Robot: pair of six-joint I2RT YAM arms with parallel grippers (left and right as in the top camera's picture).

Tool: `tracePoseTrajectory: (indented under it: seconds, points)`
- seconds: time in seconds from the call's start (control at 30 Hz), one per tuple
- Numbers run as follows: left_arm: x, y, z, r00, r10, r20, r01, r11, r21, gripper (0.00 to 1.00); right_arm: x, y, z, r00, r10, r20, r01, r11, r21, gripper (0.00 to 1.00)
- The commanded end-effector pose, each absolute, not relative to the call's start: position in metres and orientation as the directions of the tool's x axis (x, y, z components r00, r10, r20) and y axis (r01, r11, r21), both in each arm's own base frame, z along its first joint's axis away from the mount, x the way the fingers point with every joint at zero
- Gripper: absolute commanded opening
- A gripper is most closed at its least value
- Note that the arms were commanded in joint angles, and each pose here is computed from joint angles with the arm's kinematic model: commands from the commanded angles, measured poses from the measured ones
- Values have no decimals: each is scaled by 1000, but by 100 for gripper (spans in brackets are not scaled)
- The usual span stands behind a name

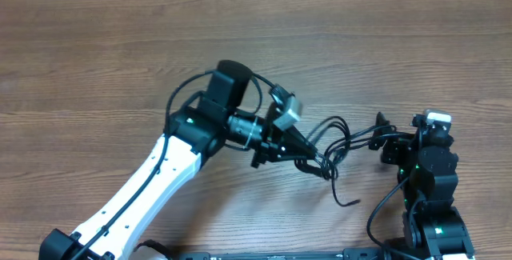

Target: Untangle cables

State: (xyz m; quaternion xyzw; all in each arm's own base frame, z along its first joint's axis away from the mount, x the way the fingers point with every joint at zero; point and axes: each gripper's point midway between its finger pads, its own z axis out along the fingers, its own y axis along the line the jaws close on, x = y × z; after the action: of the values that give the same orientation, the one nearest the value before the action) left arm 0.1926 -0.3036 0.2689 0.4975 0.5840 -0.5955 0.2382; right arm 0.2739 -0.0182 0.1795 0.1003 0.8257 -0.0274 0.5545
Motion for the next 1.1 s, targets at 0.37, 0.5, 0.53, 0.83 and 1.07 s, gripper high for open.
tracePoseTrajectory:
  seconds: [0.37,0.5,0.53,0.83,1.07]
  points:
    - [210,-293,269,-436,306,-846,874,-82,-479,4,265,-64,206,-270,137,-953,445,896,3,100]
    - [213,-291,269,-438,303,-846,875,-74,-479,4,261,-74,212,-243,133,-961,500,866,-7,100]
    - [213,-291,268,-441,305,-844,874,-71,-481,4,262,-75,214,-233,132,-963,505,863,-4,100]
    - [205,-288,261,-472,335,-816,852,-64,-519,4,261,-87,240,-113,126,-986,570,821,39,100]
    - [197,-284,254,-462,361,-810,852,-74,-518,4,264,-89,274,-12,47,-999,571,820,32,100]
